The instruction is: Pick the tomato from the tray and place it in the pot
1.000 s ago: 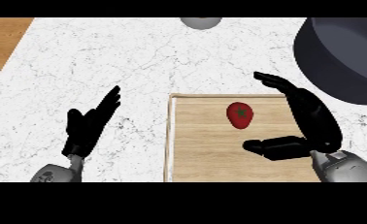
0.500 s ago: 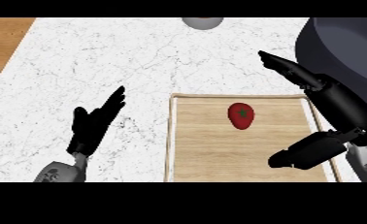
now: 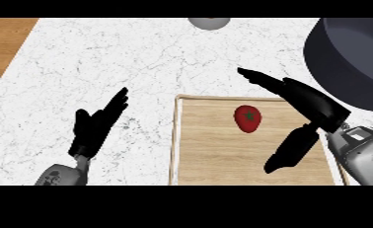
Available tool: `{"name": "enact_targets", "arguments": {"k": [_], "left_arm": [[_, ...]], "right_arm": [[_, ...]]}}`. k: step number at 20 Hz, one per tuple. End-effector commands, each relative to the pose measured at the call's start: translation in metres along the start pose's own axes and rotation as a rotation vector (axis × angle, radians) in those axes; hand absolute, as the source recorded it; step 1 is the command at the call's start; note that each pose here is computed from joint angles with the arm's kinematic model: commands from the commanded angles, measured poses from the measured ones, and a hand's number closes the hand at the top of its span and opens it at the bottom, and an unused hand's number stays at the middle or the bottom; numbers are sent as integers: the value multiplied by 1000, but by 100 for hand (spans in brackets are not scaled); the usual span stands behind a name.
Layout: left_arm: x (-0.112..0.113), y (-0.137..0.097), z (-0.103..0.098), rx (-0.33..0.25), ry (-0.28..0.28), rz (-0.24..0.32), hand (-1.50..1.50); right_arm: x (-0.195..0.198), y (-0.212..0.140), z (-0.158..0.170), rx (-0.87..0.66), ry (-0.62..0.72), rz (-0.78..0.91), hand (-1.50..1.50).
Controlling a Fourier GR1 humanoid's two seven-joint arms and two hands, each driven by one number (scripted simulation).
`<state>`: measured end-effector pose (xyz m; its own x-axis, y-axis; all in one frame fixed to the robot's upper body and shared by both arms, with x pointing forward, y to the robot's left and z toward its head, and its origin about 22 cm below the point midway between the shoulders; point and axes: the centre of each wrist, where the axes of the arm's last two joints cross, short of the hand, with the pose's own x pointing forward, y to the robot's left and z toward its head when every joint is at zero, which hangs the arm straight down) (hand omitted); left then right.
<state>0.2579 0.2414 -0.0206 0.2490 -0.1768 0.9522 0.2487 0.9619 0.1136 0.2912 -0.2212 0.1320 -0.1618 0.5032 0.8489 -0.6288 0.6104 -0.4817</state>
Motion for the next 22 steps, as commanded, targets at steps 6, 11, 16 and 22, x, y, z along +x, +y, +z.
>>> {"name": "enact_targets", "arguments": {"k": [6, 11, 16, 22], "left_arm": [[-13, 10, -2, -4, 15, 9, 0], [-1, 0, 3, -7, 7, 19, 0], [3, 4, 6, 10, 16, 6, 0], [8, -5, 0, 21, 15, 9, 0]], "right_arm": [[-67, 13, -30, 97, 114, 107, -150], [-75, -4, -34, -16, 32, 72, -150], [-96, -19, -25, 41, 26, 17, -150], [-112, -6, -28, 101, -65, -179, -150]]}}
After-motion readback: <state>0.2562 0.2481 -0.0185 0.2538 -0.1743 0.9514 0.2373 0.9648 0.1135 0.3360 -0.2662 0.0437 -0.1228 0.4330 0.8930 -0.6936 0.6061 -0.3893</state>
